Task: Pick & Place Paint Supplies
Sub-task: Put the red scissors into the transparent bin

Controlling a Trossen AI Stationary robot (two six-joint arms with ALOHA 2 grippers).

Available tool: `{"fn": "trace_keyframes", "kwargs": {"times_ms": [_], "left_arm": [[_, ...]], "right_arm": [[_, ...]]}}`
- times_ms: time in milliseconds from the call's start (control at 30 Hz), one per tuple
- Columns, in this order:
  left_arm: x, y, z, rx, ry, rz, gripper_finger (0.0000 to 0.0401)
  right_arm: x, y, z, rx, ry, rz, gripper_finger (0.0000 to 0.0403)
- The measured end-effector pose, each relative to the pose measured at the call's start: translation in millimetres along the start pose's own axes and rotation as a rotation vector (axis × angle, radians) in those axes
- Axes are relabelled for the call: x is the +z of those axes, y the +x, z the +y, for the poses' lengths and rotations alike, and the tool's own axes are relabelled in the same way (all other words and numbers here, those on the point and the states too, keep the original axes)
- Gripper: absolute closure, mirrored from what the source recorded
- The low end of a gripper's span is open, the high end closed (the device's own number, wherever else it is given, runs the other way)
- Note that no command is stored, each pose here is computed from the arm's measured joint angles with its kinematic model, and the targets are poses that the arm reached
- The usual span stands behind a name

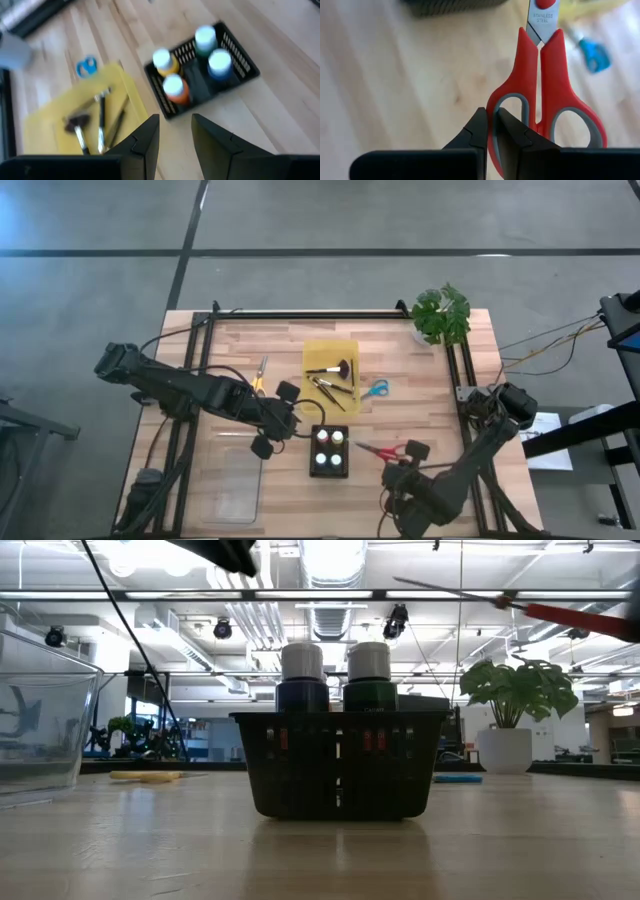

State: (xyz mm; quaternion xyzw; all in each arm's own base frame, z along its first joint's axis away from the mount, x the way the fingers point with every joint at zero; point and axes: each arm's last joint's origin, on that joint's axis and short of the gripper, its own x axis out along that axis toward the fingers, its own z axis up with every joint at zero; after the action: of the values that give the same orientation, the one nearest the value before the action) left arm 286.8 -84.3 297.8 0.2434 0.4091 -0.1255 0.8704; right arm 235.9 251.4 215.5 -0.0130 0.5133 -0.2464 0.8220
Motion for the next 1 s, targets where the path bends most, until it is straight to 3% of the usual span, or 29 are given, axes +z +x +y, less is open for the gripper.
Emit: {"fn": "trace_keyframes", "kwargs": {"times_ms": [200,433,667,833,1000], "left_arm": [[-8.3,-8.2,-1.3,-0.015,-0.093,0.06,0.0279],[-10.9,-8.2,-2.5,-0.024,-0.038,0.056,0.0279],[-3.0,-6.7,0.3,0.011,-0.062,-0.047,0.0279],[-1.2,5.9,3.0,0.193,-0.038,-0.139,0.0279],[-0.9,21.0,1.9,0.33,0.043,-0.317,0.0279]], "right_arm": [[23.1,0.2,-11.9,-0.021,-0.045,-0.101,0.0392],[56.9,-6.4,-21.7,-0.01,-0.148,-0.251,0.0392],[76.3,-6.3,-40.5,-0.197,-0.187,-0.414,0.0392],[82.8,-12.2,-50.1,-0.316,-0.178,-0.535,0.0392],[88.2,-15.2,-56.2,-0.403,-0.167,-0.613,0.0392]]}}
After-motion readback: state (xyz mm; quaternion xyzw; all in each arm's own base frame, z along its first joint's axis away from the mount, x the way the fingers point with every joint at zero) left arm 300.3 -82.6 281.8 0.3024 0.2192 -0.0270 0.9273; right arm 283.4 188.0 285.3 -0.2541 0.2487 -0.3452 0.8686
